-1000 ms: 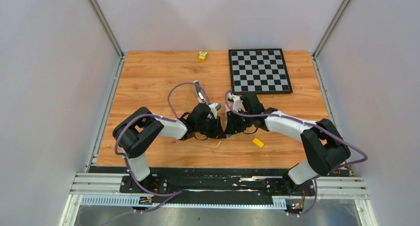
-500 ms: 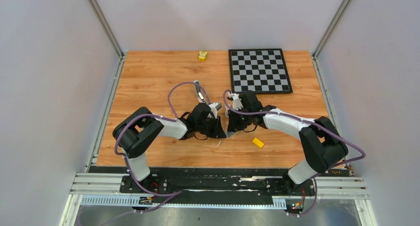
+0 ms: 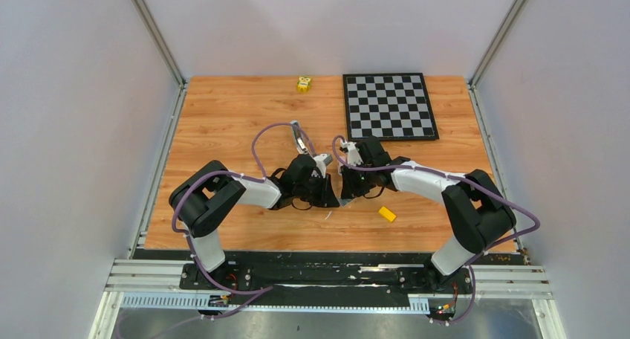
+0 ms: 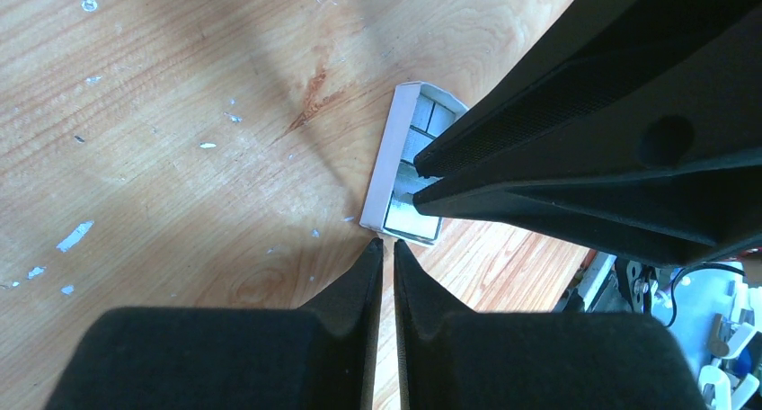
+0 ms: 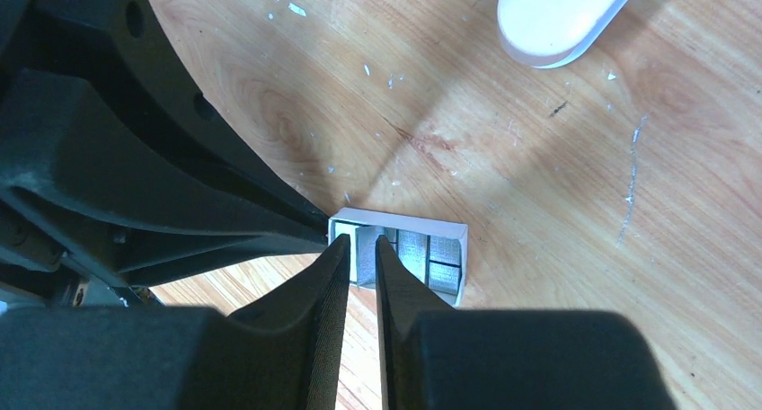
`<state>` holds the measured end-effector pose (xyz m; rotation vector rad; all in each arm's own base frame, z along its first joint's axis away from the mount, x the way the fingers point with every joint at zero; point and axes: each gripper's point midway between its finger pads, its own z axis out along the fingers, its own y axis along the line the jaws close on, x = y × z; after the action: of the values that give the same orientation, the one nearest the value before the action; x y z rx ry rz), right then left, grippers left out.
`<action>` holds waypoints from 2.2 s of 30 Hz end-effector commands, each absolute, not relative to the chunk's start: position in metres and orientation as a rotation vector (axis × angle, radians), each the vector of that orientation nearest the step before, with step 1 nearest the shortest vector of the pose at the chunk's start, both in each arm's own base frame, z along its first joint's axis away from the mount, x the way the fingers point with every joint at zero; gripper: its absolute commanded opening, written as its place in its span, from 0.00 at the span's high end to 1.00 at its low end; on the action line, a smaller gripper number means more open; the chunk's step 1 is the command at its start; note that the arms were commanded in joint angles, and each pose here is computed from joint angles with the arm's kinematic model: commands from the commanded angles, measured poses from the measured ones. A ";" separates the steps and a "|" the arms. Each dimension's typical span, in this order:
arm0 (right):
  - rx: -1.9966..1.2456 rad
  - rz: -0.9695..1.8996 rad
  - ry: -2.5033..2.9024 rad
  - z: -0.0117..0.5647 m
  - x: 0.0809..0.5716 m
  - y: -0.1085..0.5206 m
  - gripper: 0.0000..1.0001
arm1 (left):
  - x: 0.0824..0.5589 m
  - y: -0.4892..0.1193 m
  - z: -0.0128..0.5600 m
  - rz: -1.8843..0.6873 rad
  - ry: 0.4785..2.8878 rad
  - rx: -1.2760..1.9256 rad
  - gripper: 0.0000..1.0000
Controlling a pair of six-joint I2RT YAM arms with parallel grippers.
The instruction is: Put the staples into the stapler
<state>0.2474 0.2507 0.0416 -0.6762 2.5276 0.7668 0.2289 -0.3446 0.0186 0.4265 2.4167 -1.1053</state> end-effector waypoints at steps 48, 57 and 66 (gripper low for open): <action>-0.580 1.081 2.297 0.133 0.244 0.277 1.00 | 0.242 -0.302 0.131 -1.232 2.127 0.389 0.49; -0.408 1.326 2.007 0.223 0.247 0.290 1.00 | 0.235 -0.287 0.212 -1.543 1.821 0.300 0.24; -0.244 1.543 1.846 0.262 0.244 0.298 1.00 | 0.221 -0.293 0.244 -1.720 1.672 0.333 0.17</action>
<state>0.2455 0.2950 0.2365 -0.3242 1.9453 1.4047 0.2302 -0.2913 0.2270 0.3028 1.7544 -1.6193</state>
